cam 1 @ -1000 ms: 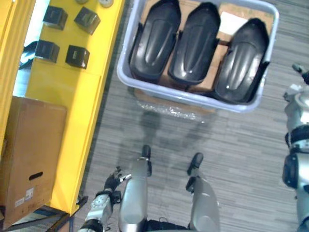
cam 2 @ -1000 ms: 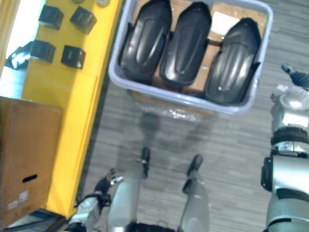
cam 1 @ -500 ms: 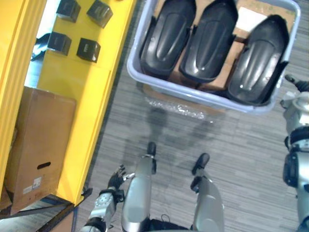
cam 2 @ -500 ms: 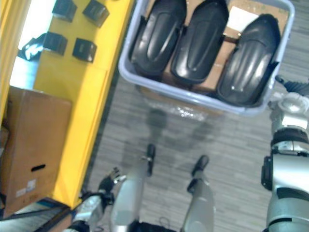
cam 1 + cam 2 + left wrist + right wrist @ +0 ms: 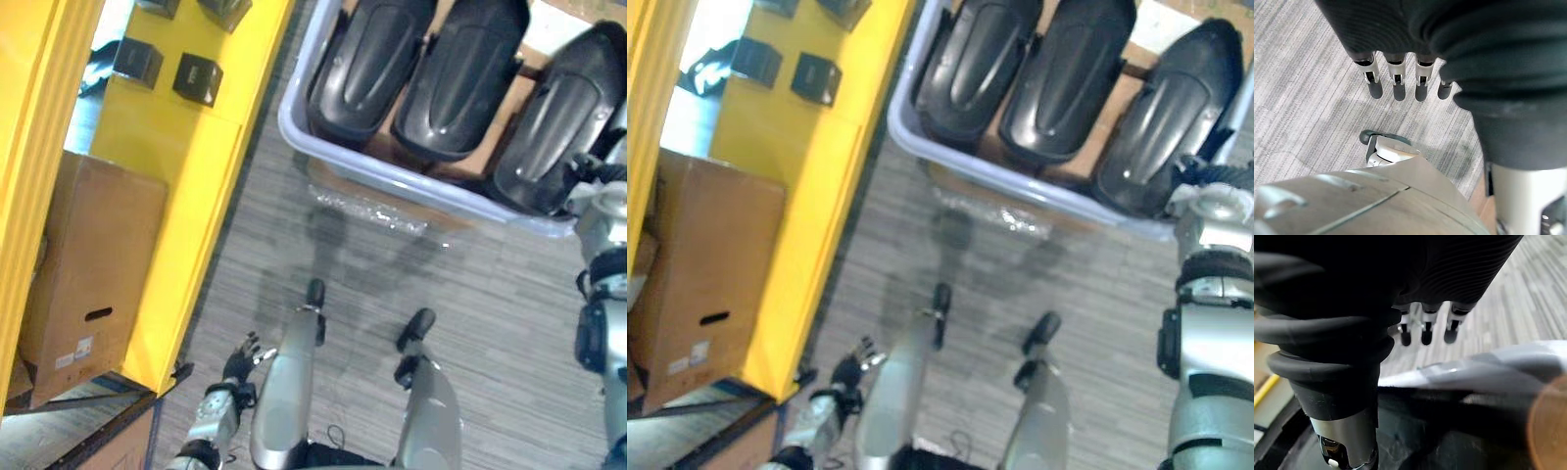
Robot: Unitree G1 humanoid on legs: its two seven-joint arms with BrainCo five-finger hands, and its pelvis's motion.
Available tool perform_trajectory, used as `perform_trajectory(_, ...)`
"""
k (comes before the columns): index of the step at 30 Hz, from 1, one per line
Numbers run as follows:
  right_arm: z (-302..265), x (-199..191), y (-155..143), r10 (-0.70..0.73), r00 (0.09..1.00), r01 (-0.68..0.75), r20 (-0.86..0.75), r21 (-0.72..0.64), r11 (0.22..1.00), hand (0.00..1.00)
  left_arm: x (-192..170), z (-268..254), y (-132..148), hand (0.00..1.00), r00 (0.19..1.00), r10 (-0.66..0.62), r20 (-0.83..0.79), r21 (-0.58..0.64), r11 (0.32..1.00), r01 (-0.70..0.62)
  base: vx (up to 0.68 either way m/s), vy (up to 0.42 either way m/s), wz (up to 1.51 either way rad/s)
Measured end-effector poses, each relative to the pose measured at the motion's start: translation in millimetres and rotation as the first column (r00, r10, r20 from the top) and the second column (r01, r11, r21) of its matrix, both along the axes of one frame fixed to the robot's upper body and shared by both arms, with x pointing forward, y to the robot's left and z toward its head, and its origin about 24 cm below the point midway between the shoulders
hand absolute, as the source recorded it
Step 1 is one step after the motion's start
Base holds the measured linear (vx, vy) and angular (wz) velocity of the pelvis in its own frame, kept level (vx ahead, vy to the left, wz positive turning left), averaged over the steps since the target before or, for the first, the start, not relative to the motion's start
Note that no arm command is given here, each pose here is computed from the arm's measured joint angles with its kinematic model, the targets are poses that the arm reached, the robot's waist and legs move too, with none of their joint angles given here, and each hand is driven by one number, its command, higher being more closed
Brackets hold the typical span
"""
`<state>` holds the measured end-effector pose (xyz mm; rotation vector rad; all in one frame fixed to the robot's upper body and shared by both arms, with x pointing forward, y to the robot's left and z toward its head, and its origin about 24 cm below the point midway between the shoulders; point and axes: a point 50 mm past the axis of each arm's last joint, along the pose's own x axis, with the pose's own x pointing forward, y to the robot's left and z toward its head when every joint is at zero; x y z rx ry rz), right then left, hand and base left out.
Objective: Walk over and take plastic housings, then place them on the shelf
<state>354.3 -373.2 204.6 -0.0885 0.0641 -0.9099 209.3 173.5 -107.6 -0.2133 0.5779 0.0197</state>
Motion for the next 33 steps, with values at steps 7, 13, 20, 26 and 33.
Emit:
perform_trajectory(7, 1, -5, -8, -0.024, 0.998, 0.023, -0.057, -0.011, 1.0, 1.0, 1, -1, -5, 0.0, 1.0, 0.02, -0.005, -0.036, 0.999, -0.021, 0.0, 0.0, 0.0)
perform_trajectory(13, 1, -9, -13, -0.05, 0.992, 0.044, -0.113, -0.053, 0.998, 1.0, 1, -1, -4, 0.0, 1.0, 0.025, -0.006, -0.037, 0.999, -0.025, 0.0, 0.0, 0.0)
perform_trajectory(20, -8, -7, -7, -0.069, 0.97, 0.045, -0.232, -0.106, 0.993, 1.0, 3, 1, -5, 0.0, 1.0, 0.03, 0.01, -0.043, 0.999, -0.029, 0.0, 0.0, 0.0)
perform_trajectory(26, -4, -1, 0, -0.039, 0.964, -0.006, -0.262, -0.171, 0.985, 1.0, 18, 18, -12, 0.0, 0.986, -0.088, 0.142, -0.114, 0.988, 0.104, -0.03, -0.004, -0.07)
perform_trajectory(33, -11, 11, 22, 0.003, 0.956, -0.07, -0.293, -0.219, 0.973, 1.0, 26, 30, -14, 0.0, 0.968, -0.139, 0.207, -0.175, 0.969, 0.176, -0.04, -0.017, -0.16)
